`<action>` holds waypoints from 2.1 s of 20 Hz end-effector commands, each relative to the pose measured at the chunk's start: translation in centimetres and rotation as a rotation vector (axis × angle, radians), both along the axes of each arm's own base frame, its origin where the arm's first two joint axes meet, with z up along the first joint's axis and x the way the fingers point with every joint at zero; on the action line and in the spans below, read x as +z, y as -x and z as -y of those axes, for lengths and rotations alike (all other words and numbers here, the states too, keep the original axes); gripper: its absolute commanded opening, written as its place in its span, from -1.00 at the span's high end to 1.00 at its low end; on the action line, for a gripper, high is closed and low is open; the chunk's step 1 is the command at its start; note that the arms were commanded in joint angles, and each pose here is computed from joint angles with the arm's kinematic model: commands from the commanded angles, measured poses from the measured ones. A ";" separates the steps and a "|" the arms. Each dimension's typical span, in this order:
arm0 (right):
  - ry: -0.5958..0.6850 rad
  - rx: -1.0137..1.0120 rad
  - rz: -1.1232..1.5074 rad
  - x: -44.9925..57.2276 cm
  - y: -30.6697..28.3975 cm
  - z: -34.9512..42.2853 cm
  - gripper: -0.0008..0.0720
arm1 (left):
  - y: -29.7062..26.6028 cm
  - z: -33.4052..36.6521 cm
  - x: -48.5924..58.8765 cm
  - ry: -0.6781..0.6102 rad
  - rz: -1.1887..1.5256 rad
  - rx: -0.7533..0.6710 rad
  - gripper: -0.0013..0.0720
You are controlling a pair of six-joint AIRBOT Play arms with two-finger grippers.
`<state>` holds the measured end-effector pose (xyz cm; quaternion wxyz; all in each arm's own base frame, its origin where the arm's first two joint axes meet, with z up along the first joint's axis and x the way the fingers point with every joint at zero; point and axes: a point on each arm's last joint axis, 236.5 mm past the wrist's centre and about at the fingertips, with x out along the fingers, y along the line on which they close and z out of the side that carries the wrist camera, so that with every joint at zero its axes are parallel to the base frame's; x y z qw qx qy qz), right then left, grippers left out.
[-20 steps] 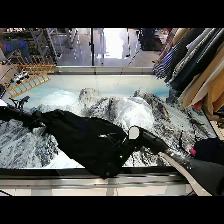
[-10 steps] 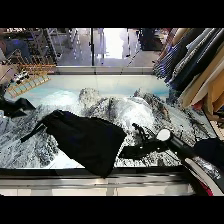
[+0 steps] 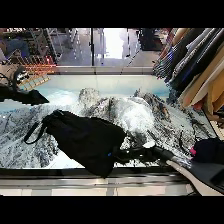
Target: Fold the clothes and pants, and hang the long-sleeved shirts on hangers.
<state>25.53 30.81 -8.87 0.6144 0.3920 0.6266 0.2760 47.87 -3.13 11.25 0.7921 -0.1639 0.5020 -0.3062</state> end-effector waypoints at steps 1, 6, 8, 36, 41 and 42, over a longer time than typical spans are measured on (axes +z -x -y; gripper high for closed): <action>-0.014 -0.027 0.044 -1.0 -1.3 -4.8 -0.34 | 1.3 4.2 -0.4 0.009 0.018 -0.168 0.94; 0.154 -0.095 0.181 -0.5 -6.4 -3.8 0.94 | 4.1 8.1 -5.0 0.017 -0.111 -0.265 0.94; 0.303 -0.088 0.203 -0.6 -8.2 2.1 0.94 | 6.0 9.6 -7.7 0.038 -0.199 -0.289 0.94; 0.708 0.590 0.541 2.4 -13.7 -4.1 0.93 | 4.8 13.3 -8.5 0.146 -0.250 0.023 0.94; 0.696 0.626 0.610 9.1 -14.0 -4.1 -0.29 | 3.9 8.5 -3.6 0.150 -0.124 0.121 0.94; 0.699 0.623 0.623 11.4 -14.1 -3.4 -0.30 | 3.8 8.1 -2.9 0.149 -0.103 0.131 0.94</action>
